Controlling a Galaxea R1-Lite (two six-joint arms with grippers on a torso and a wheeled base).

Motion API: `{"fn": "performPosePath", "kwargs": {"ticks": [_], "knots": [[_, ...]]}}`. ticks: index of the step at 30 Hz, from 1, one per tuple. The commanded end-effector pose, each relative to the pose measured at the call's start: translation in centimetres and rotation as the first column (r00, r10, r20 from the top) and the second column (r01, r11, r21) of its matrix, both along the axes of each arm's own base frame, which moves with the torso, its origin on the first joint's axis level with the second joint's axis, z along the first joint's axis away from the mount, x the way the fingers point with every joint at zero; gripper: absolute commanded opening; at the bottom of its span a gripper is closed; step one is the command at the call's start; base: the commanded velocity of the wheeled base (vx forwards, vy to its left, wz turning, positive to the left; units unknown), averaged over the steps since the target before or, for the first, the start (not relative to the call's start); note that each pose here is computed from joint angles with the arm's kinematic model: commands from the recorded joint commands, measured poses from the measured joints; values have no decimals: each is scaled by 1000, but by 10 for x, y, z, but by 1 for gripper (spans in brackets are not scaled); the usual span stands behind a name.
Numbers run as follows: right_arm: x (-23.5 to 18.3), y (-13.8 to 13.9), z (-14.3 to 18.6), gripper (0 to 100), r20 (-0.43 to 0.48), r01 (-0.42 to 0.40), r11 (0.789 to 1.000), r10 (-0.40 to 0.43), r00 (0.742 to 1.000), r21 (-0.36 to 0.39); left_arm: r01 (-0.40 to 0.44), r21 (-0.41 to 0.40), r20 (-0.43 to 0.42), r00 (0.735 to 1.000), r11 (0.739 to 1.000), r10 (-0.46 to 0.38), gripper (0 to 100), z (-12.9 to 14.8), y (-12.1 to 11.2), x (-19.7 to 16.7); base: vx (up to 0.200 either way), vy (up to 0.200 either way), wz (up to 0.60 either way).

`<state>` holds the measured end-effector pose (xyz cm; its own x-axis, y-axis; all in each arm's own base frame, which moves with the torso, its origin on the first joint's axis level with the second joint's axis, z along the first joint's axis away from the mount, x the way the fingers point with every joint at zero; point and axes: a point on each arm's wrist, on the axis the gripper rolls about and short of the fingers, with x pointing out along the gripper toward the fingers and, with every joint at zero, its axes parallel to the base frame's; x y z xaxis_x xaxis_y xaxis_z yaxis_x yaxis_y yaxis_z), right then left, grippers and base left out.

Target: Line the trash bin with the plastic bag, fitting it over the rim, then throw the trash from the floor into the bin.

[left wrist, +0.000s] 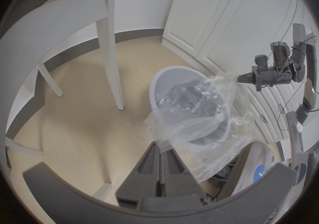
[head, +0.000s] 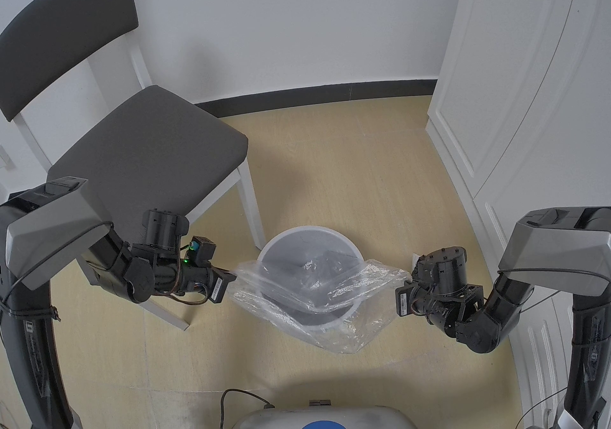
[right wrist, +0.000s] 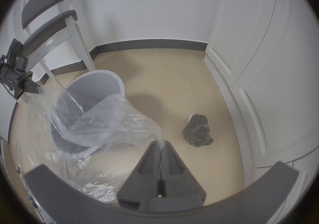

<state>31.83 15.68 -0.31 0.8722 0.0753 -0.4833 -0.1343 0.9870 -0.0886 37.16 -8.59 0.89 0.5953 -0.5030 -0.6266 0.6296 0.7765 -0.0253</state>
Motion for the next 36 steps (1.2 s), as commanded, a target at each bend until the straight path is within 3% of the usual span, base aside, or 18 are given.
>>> {"fn": "performPosePath", "kwargs": {"ticks": [1,16,23,36], "knots": [[2,-1,-11,0,-20,3,1000,-3,1000,-11,-20,1,-13,1000,1000,20,0,-4,8,2,0,0,0],[-1,-2,-12,0,3,0,1000,0,1000,-3,4,-4,-25,1000,1000,-4,0,-3,-2,-6,0,0,0],[-3,-4,-11,0,11,-2,1000,2,1000,-1,44,-1,5,999,999,-44,0,17,-16,-17,0,0,0],[-12,-5,-4,0,10,-17,1000,17,1000,-2,36,-11,16,999,999,-36,0,24,-14,-23,0,0,0]]}}
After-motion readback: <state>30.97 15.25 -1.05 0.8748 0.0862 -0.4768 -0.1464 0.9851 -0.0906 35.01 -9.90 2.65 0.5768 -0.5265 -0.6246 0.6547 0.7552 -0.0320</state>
